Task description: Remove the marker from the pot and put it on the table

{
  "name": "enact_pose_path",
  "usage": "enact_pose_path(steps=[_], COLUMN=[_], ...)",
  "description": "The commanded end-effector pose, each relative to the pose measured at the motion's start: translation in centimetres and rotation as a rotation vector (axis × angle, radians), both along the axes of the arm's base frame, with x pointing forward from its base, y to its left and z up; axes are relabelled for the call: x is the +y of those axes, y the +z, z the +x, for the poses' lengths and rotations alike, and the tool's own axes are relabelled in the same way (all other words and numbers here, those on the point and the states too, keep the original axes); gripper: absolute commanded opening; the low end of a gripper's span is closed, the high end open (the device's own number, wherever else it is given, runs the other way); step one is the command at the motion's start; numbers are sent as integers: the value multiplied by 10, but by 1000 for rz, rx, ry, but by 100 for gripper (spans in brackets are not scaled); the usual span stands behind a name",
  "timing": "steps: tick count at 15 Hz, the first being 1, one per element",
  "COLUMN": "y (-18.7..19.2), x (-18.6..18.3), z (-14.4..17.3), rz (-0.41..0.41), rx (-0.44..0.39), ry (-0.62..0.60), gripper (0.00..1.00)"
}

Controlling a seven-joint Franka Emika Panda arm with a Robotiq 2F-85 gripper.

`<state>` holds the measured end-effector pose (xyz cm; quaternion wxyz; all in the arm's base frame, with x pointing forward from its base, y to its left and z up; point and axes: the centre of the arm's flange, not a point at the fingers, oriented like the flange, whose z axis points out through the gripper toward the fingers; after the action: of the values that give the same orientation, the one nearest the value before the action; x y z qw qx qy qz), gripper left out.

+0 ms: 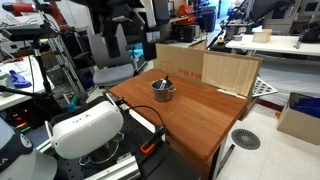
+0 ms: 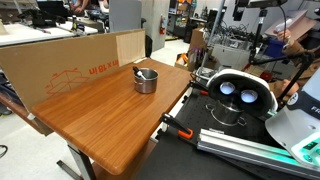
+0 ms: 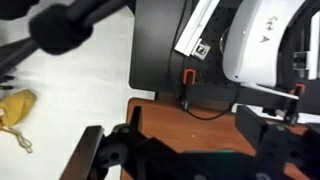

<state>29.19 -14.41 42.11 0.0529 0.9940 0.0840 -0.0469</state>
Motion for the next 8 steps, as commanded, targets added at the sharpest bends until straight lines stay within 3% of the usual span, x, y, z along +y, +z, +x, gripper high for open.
enact_pose_path(steps=[1,8], y=[10,10], x=[10,53], z=[28,89], rz=[66,94], rx=[14,-18], ry=[11,7], gripper=[100,100])
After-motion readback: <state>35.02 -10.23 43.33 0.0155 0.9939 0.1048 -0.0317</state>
